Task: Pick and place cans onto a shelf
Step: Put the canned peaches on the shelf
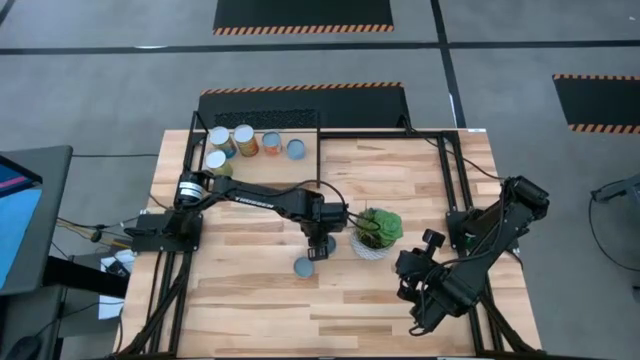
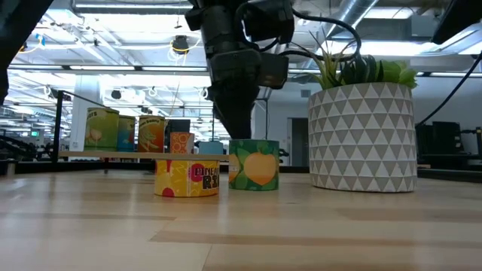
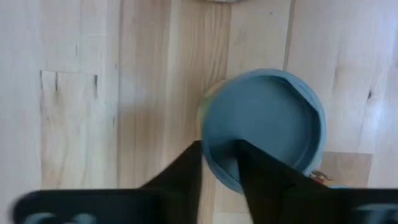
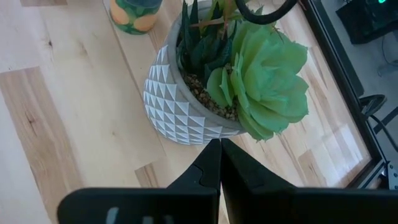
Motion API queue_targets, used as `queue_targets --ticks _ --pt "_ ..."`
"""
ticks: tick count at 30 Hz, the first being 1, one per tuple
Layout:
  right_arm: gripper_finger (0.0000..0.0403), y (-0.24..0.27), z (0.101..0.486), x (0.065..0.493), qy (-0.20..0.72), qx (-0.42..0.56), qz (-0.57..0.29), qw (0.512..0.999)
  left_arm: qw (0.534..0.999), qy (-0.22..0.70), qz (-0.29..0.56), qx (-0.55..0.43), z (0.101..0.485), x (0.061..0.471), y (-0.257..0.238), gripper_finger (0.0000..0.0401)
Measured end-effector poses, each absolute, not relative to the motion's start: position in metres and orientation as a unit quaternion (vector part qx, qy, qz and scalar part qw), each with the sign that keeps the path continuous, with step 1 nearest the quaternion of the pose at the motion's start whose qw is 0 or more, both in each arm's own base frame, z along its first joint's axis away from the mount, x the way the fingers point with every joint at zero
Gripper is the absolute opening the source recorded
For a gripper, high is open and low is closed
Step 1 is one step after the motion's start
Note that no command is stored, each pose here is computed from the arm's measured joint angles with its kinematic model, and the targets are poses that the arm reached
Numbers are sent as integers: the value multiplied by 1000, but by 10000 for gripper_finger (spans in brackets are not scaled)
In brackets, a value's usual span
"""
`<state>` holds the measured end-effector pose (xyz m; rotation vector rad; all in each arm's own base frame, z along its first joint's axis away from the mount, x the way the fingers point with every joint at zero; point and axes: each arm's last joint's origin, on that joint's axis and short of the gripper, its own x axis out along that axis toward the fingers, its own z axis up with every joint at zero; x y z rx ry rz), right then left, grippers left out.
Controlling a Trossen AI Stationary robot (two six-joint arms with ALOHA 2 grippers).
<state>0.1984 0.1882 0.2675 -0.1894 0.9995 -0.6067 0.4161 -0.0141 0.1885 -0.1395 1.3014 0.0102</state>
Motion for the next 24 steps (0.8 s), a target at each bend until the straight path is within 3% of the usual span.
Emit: queue_targets --ticks 4,12,24 --pt "28 188 268 198 471 -90 -286 829 795 604 -5 -60 189 417 -11 12" --pt "28 188 268 198 471 -91 -286 829 797 603 1 -31 199 419 -11 2" --pt "28 188 268 198 470 -91 -286 830 758 645 41 86 252 411 -23 1"
